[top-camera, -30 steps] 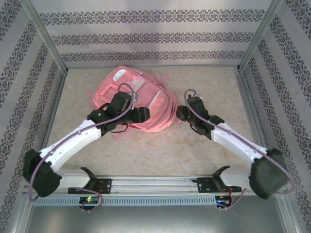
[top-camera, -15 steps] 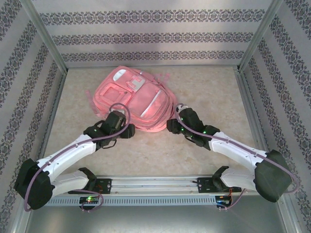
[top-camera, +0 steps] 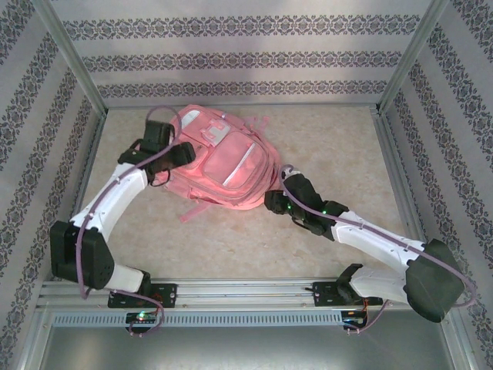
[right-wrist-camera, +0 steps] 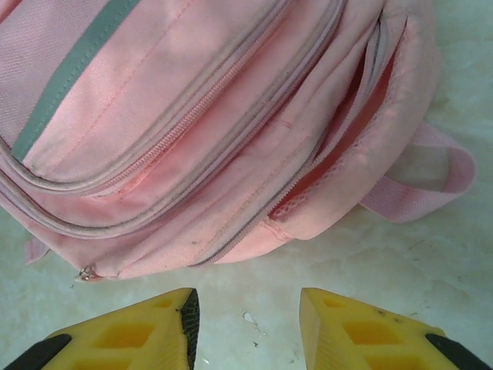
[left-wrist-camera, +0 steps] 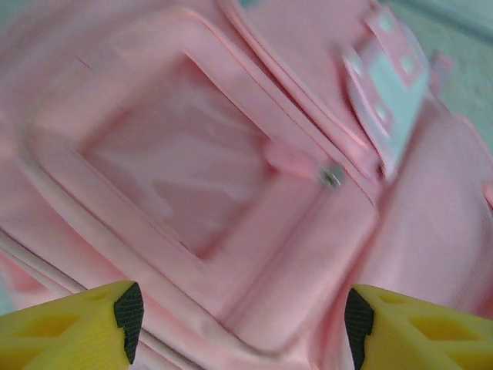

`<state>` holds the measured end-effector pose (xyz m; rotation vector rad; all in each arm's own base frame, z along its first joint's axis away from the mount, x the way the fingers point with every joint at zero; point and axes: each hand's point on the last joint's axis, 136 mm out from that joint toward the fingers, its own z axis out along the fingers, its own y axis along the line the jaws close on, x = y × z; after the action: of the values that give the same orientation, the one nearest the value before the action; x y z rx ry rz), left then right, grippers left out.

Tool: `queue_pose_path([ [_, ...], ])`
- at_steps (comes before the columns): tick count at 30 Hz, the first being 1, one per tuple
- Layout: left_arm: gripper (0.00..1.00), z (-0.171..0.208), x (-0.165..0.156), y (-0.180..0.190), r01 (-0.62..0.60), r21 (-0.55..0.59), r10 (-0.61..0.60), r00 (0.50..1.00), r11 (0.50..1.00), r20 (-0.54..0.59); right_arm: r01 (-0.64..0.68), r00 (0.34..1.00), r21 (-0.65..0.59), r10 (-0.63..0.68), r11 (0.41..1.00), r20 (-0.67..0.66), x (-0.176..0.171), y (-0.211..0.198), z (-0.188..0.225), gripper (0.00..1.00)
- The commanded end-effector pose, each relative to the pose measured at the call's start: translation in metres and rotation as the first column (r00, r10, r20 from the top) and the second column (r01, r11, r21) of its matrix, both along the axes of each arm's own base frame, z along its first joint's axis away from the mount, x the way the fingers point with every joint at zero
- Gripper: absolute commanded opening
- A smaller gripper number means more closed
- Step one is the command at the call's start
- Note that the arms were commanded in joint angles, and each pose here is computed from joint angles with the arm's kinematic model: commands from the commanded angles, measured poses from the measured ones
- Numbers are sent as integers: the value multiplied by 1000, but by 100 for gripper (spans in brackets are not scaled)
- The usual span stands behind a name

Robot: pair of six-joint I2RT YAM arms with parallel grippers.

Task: Pack the student bag
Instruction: Rotate the student bag at the center of the table.

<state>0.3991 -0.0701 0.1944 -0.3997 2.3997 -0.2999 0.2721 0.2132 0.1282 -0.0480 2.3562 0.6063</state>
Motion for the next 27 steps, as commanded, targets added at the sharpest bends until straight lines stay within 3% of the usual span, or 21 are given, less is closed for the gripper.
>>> queue_pose_path([
  [1, 71, -6, 13, 40, -72, 99, 78, 995, 992, -58, 7, 1000, 11, -7, 1000, -18, -2, -4, -5, 41],
  [4, 71, -14, 33, 57, -95, 144, 108, 991, 985, -83, -11, 999, 15, 11, 1000, -29, -5, -2, -9, 41],
  [10, 71, -43, 55, 54, -22, 172, 54, 981, 985, -186, -55, 997, 59, 58, 997, -46, -13, 4, -10, 42],
  [13, 67, -62, 47, 35, 8, 64, 8, 969, 998, -247, -79, 996, 67, 82, 995, -45, -17, 5, -9, 42],
  [17, 59, -67, 25, 14, -16, -100, -8, 973, 995, -232, -122, 991, 77, 125, 990, -41, -22, 9, -6, 41],
  [24, 41, -64, -22, -10, -75, -319, 6, 977, 945, -212, -232, 973, 47, 231, 972, 11, -33, 23, 0, 36],
  [27, 41, -69, -40, -21, -84, -371, -2, 974, 925, -226, -256, 967, 36, 255, 966, 29, -37, 32, -7, 36],
])
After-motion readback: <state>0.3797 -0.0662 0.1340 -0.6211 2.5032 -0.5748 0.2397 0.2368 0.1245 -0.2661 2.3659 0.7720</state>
